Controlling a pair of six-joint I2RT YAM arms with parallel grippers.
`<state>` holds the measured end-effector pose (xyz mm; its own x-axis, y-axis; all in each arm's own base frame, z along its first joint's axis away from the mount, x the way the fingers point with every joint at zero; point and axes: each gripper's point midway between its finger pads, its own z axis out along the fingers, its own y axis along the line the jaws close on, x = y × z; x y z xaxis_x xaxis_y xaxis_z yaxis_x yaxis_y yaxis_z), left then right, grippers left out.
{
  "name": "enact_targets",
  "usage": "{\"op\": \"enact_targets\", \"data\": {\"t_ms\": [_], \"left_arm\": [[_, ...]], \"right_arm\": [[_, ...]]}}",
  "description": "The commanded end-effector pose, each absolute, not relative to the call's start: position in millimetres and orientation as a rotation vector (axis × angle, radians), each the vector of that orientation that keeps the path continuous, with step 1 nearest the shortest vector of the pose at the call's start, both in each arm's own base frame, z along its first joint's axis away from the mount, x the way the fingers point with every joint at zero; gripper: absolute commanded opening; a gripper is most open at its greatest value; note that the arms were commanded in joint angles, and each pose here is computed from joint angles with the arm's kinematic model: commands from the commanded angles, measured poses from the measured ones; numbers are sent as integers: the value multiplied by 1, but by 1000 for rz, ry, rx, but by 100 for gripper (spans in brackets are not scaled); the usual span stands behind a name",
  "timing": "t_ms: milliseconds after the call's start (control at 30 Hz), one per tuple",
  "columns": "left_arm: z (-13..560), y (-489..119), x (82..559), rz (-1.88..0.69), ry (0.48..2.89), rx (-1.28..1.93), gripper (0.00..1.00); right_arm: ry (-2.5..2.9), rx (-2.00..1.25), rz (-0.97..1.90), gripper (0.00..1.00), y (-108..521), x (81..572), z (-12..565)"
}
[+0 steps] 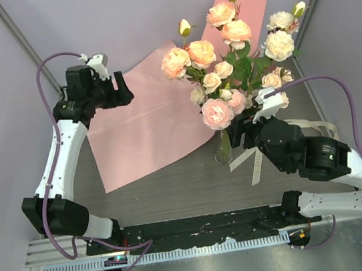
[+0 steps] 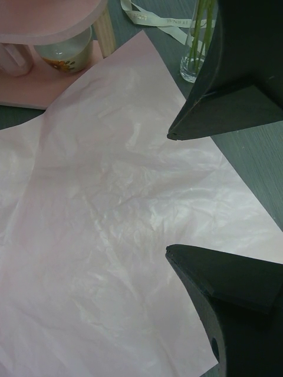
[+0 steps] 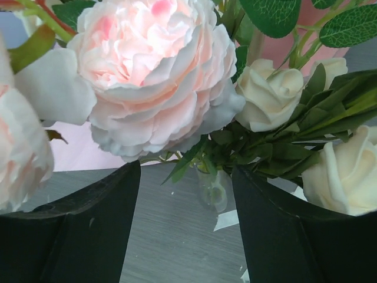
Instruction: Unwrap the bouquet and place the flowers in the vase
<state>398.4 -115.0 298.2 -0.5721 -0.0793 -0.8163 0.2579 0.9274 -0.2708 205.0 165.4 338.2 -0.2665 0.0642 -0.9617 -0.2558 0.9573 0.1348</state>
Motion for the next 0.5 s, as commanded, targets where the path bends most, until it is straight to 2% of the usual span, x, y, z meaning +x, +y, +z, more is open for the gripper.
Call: {"op": "enact_targets", "data": {"t_ms": [0,133,167,467], "left_arm": [[316,-119,399,-401,2089,178,75],[315,-131,394,-362,2093,230,75],[316,-133,393,-364,2089,243,75],[346,-156,356,-510,2013,250,76]], "right_arm": [[1803,-140,464,71,166,189,359],[1793,-174,534,75,160,176,366],[1795,-185,554,87,159,173,366],[1689,-200,705,89,138,150,401]]}}
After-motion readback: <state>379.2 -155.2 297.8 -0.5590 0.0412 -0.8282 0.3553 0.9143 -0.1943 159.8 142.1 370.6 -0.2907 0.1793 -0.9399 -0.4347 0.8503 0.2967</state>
